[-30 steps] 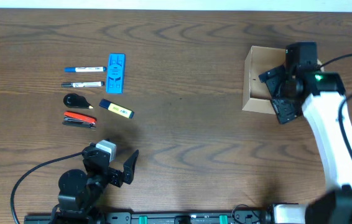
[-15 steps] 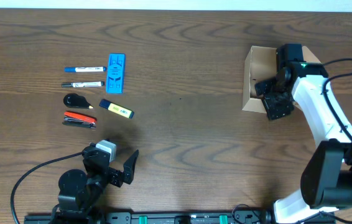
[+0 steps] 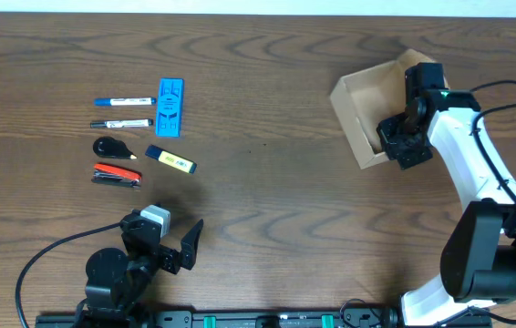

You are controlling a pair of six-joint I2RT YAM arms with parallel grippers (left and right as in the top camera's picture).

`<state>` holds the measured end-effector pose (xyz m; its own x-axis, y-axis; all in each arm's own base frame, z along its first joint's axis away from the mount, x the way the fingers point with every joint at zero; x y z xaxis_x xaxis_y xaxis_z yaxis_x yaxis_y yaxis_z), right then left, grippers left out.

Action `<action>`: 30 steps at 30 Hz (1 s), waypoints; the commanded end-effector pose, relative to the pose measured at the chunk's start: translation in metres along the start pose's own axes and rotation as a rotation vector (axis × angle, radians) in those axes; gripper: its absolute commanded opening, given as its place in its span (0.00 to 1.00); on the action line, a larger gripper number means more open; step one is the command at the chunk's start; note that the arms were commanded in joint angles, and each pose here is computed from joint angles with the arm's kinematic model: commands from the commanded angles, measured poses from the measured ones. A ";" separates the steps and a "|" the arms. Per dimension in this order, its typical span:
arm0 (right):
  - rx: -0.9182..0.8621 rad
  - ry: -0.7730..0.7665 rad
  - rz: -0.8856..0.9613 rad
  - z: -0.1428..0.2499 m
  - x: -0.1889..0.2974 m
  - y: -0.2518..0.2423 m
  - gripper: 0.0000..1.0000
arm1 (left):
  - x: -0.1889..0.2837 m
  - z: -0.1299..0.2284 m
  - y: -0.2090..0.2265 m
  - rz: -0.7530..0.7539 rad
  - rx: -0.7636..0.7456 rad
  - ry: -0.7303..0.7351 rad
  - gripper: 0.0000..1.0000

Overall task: Pack container
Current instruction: 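Push the box leftward toward table center with the right gripper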

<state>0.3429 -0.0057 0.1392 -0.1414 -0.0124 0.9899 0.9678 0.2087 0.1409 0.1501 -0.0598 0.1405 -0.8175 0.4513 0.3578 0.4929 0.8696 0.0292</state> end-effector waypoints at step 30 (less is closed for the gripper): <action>1.140 -0.012 -0.136 0.128 -0.002 0.064 0.01 | -0.003 0.006 0.000 0.004 0.020 0.008 0.95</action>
<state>0.3744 0.1293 0.1400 -0.2152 -0.0997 0.9715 0.1022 0.9870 0.1240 0.1501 -0.0598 0.1405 -0.8175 0.4513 0.3578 0.4929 0.8696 0.0292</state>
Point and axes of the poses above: each gripper's point midway between its finger pads, its own x axis back along the fingers, its own y axis along the line the jaws close on, z = x × y, the point moved 6 cm from there along x, back along the fingers, and after that the axes turned 12 degrees about -x, right-handed, at the moved point
